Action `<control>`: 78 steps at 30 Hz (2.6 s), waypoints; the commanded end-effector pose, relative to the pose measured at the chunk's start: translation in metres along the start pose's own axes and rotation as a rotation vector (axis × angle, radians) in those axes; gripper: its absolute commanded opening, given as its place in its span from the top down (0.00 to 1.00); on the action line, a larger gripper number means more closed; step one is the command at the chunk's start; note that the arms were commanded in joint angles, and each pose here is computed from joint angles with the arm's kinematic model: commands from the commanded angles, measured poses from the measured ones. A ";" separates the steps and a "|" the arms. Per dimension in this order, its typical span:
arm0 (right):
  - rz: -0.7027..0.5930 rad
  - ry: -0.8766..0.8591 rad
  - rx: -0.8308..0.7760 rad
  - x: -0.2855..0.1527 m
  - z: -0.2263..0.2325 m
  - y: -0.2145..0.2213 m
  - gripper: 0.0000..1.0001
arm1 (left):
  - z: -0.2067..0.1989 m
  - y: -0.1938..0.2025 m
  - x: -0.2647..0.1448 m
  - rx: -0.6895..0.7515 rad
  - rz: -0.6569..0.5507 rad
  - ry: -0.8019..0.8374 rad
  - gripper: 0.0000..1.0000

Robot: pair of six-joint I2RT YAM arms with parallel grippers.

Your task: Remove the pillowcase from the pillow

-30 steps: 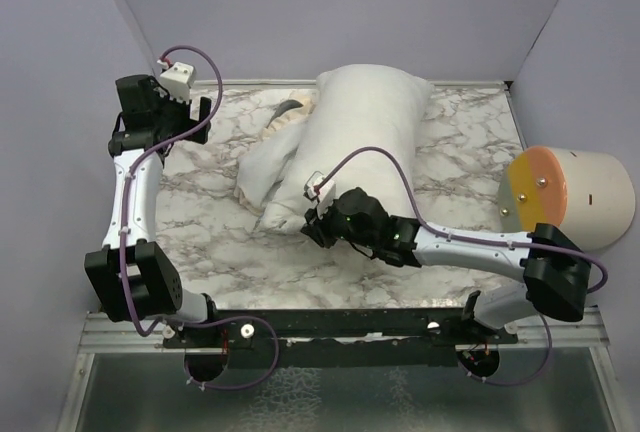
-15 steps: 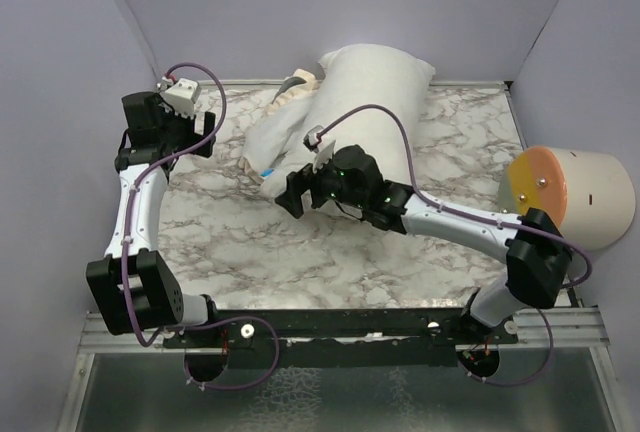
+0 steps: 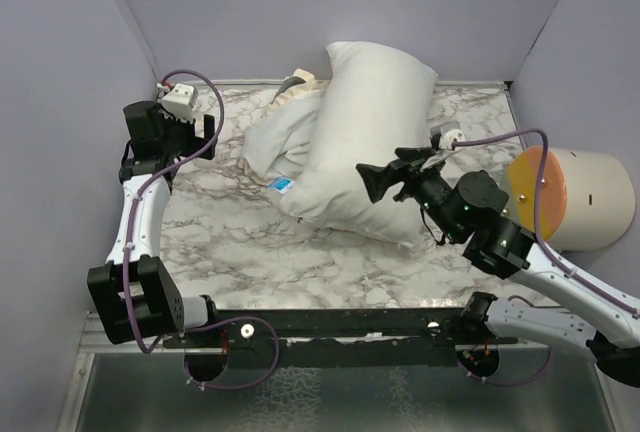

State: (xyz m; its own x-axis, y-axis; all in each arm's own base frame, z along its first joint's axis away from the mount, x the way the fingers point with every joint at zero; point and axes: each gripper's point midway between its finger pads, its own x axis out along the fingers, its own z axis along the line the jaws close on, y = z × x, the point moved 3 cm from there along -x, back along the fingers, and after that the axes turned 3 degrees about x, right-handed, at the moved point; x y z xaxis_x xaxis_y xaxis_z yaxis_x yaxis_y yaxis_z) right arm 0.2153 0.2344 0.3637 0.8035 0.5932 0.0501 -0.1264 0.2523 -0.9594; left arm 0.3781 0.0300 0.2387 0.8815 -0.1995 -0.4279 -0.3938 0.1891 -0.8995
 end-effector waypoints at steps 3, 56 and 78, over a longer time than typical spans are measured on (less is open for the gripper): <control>-0.010 0.641 -0.205 -0.046 -0.114 0.045 0.00 | -0.008 0.013 0.004 -0.069 -0.108 -0.007 0.01; 0.018 0.532 -0.273 -0.017 -0.305 0.186 0.01 | -0.035 0.150 0.054 -0.084 -0.272 -0.323 0.01; 0.050 0.468 -0.285 -0.009 -0.301 0.190 0.01 | -0.035 0.150 0.054 -0.082 -0.271 -0.324 0.01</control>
State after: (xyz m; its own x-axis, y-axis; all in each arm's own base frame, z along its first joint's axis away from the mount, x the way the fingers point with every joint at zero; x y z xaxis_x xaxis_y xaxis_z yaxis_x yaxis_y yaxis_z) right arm 0.3536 0.0430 0.0910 0.9845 0.1519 -0.0880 -0.0869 -0.0142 -0.9961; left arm 0.3576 0.0126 0.0761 0.9869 0.0678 -0.1463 -0.1518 0.0844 -0.9848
